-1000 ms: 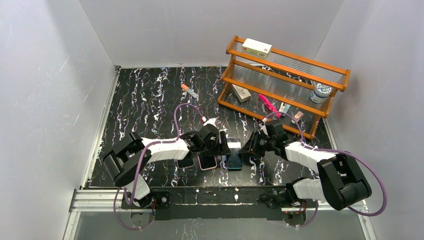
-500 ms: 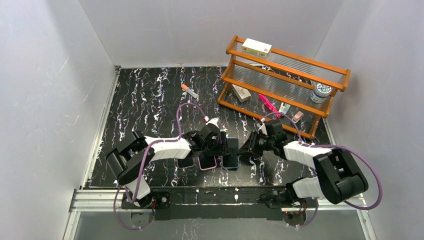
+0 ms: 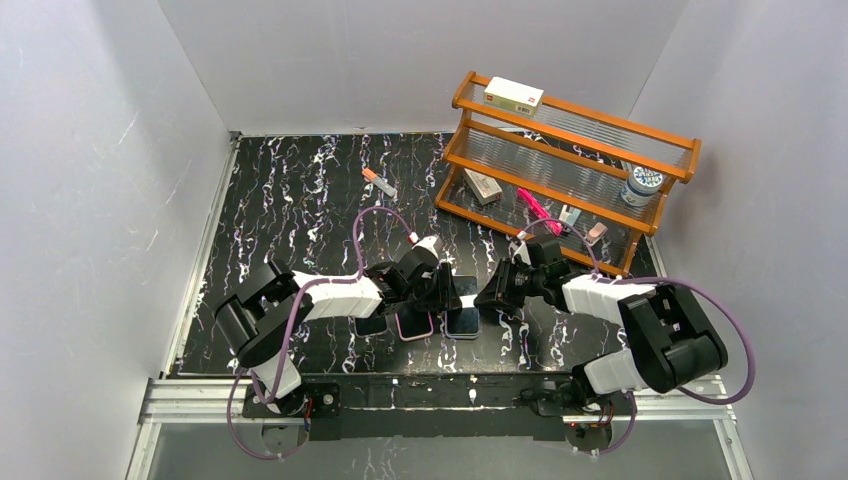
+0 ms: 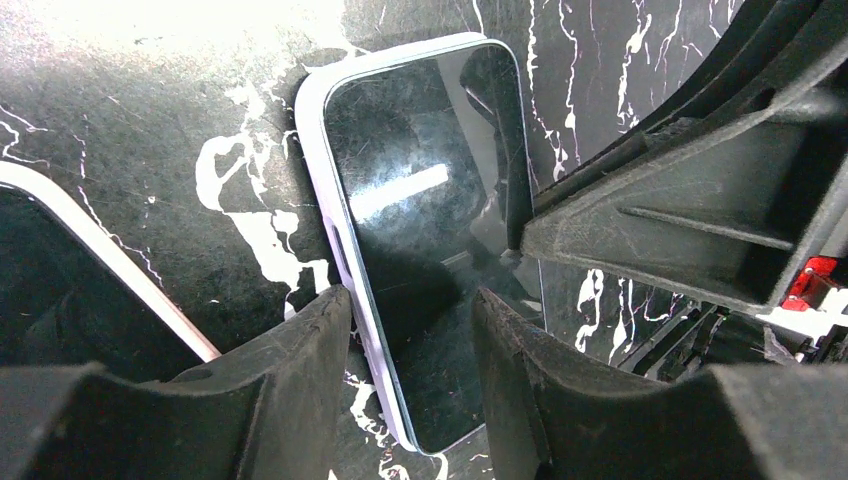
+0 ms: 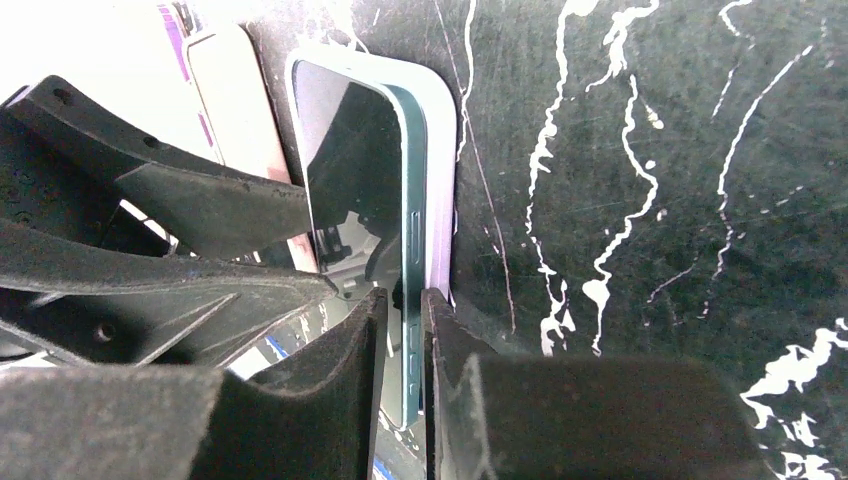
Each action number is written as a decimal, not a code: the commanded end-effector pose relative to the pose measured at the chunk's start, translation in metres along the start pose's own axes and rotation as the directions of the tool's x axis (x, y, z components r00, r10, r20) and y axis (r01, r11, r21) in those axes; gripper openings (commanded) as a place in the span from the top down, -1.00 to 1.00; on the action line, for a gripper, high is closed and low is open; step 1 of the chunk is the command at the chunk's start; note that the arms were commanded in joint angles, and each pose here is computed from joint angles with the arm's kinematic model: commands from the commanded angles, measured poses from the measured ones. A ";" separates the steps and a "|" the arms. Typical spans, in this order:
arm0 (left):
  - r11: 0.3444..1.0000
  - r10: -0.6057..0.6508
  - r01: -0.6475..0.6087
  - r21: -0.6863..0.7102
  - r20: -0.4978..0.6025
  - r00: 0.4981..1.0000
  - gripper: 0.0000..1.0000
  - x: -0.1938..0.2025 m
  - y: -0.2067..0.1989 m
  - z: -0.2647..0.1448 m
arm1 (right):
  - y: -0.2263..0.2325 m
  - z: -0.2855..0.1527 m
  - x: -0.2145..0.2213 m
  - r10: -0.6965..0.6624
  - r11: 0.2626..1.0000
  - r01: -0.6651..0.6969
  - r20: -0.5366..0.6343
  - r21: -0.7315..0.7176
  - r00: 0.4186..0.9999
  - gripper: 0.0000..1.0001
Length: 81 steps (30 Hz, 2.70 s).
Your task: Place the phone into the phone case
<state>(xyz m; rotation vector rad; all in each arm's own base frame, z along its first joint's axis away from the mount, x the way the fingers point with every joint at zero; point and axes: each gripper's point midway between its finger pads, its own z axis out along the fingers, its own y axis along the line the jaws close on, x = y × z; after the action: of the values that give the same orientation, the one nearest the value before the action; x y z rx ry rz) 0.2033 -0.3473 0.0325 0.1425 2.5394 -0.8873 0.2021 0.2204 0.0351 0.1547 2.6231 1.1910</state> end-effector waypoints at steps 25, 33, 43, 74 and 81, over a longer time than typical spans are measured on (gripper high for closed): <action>0.995 -0.097 0.096 -0.008 -0.055 0.994 0.29 0.029 0.014 -0.006 | 0.005 -0.007 0.000 0.038 0.999 -0.037 0.036 -0.004 0.999 -0.56; 0.992 -0.122 0.123 0.008 -0.081 0.989 0.36 0.037 0.014 0.000 | 0.024 -0.004 0.006 0.074 0.989 -0.075 -0.017 -0.127 0.997 -0.58; 0.993 -0.113 0.117 0.035 -0.081 0.990 0.41 0.037 0.010 -0.002 | 0.074 -0.022 -0.004 0.043 0.933 -0.038 0.005 -0.359 0.999 -0.56; 0.993 -0.065 0.071 0.093 -0.071 0.995 0.39 0.033 0.012 -0.009 | 0.083 -0.028 0.020 0.012 0.847 -0.073 -0.119 -0.527 0.993 -0.40; 0.985 -0.104 0.116 0.131 -0.096 0.990 0.45 0.042 0.010 -0.006 | 0.080 -0.024 0.019 0.036 0.838 -0.098 -0.123 -0.538 0.992 -0.20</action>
<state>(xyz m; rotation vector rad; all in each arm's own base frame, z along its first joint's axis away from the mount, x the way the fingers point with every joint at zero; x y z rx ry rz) 0.1886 -0.3342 0.0292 0.0268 2.5283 -1.0774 0.2032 0.2422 0.0663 0.3187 2.3439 1.7064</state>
